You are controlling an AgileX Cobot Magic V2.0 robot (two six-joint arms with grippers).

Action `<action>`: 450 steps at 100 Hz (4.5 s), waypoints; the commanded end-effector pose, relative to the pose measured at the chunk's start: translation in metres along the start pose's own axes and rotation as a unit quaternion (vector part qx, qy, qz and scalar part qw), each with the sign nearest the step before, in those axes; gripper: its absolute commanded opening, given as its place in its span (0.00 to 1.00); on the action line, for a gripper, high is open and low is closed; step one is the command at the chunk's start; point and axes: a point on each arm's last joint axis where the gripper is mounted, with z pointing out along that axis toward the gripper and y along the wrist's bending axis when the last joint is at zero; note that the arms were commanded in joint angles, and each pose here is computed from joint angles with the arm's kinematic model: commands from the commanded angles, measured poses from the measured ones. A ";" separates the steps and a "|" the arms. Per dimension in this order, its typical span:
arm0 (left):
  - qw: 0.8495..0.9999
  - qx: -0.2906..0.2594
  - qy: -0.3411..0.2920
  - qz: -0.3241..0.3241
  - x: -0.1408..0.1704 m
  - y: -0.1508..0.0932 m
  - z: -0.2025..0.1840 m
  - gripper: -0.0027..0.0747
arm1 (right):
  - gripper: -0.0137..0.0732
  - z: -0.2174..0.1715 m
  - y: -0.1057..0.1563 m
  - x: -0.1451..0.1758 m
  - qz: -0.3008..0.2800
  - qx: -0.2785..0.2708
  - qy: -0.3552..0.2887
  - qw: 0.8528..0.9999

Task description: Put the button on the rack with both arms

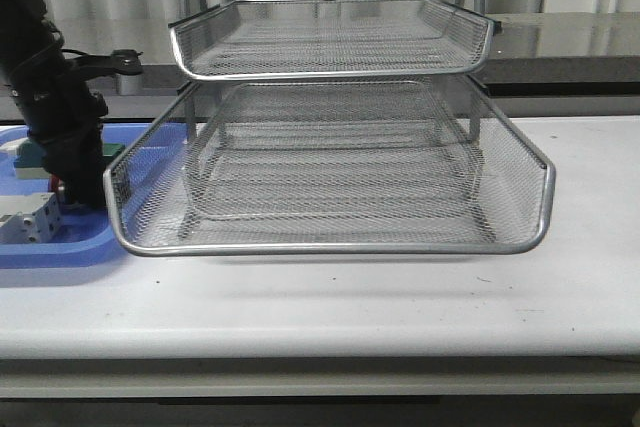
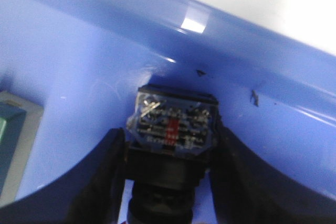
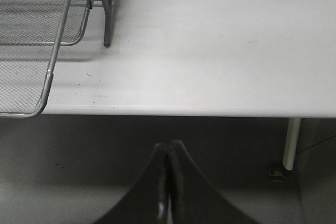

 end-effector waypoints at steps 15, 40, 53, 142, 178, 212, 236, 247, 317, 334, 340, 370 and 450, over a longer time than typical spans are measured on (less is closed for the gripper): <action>0.999 -0.023 -0.032 0.006 -0.019 0.007 -0.055 0.01 | 0.08 -0.007 0.000 -0.012 -0.004 0.002 -0.042 0.999; 0.997 -0.031 -0.046 -0.046 -0.027 0.009 -0.108 0.01 | 0.08 -0.007 0.000 -0.012 -0.004 0.002 -0.042 0.999; 0.996 -0.056 -0.058 -0.043 -0.029 0.004 -0.136 0.01 | 0.08 -0.007 0.000 -0.012 -0.004 0.002 -0.042 0.999; 0.992 -0.036 -0.121 0.030 -0.045 -0.158 -0.243 0.01 | 0.08 -0.007 0.000 -0.012 -0.004 0.002 -0.042 0.999; 0.973 0.056 -0.168 0.149 -0.124 -0.231 -0.209 0.01 | 0.08 -0.007 0.000 -0.012 -0.004 0.002 -0.042 0.999; 0.972 0.019 -0.159 0.169 -0.159 -0.228 -0.150 0.01 | 0.08 -0.007 0.000 -0.012 -0.004 0.002 -0.042 0.999; 0.973 -0.001 -0.163 0.166 -0.165 -0.221 -0.135 0.06 | 0.08 -0.007 0.000 -0.012 -0.004 0.002 -0.042 0.999; 0.973 0.000 -0.161 0.165 -0.165 -0.221 -0.134 0.23 | 0.08 -0.007 0.000 -0.012 -0.004 0.002 -0.042 0.999; 0.974 -0.006 -0.158 0.160 -0.164 -0.220 -0.139 0.59 | 0.08 -0.007 0.000 -0.012 -0.004 0.002 -0.042 0.999; 0.970 -0.023 -0.178 0.164 -0.159 -0.223 -0.166 0.59 | 0.08 -0.007 0.000 -0.012 -0.004 0.002 -0.042 0.999; 0.969 -0.030 -0.187 0.158 -0.155 -0.224 -0.179 0.59 | 0.08 -0.007 0.000 -0.012 -0.004 0.002 -0.042 0.999; 0.985 -0.056 -0.155 0.054 -0.110 -0.206 -0.228 0.59 | 0.08 -0.007 0.000 -0.012 -0.004 0.002 -0.042 0.999; 0.904 -0.229 -0.245 -0.264 0.064 -0.228 -0.280 0.55 | 0.08 -0.007 0.000 -0.012 -0.004 0.002 -0.042 0.999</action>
